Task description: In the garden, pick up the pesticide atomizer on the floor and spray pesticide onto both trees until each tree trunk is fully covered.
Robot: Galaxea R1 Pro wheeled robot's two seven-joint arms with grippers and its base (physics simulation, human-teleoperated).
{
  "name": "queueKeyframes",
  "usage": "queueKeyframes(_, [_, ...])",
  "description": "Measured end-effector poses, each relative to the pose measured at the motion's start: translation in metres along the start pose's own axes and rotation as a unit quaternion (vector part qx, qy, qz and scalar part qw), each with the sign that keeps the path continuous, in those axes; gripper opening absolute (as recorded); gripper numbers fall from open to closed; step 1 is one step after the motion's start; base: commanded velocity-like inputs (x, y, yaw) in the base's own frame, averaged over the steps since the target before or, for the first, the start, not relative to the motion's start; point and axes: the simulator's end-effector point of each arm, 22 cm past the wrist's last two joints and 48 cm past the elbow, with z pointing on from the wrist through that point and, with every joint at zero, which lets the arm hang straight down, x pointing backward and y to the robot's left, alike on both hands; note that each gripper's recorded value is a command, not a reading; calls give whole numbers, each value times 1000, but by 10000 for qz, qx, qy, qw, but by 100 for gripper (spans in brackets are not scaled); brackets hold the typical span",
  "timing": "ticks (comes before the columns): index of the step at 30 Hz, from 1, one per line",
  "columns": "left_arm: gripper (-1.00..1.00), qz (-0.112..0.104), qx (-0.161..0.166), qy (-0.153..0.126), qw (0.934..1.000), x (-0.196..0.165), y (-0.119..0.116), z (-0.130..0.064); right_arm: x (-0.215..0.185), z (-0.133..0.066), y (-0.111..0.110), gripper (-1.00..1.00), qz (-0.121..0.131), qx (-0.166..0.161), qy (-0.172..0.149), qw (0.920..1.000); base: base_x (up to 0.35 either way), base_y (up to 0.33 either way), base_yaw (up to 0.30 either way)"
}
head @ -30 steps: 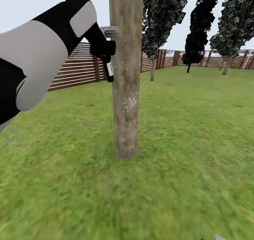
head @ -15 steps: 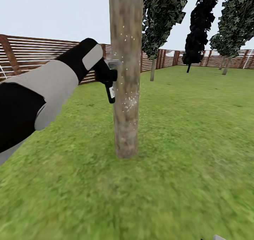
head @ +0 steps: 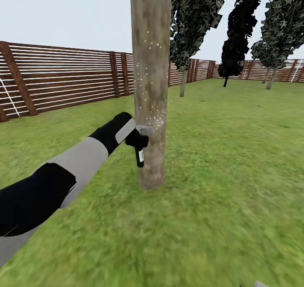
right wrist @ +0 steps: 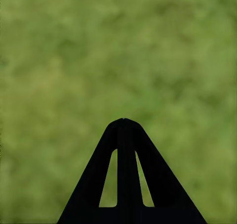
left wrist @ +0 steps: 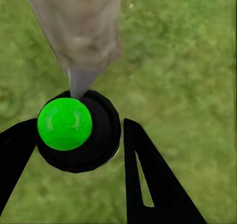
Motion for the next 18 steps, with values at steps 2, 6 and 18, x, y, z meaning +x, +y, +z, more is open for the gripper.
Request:
queueKeyframes(2, [-100, 173, 216, -98, 9996, 12, -21, 8, 1, 0, 0, -100, 5, 0, 6, 10000, 0, 0, 0])
queueKeyframes(6, [-100, 319, 511, -145, 9981, 50, -41, 26, 2, 0, 0, -100, 13, 8, 13, 10000, 0, 0, 0])
queueKeyframes(18, [-100, 96, 639, -544, 9964, 123, -14, 54, 10, -2, -6, -100, 19, 56, 51, 10000, 0, 0, 0])
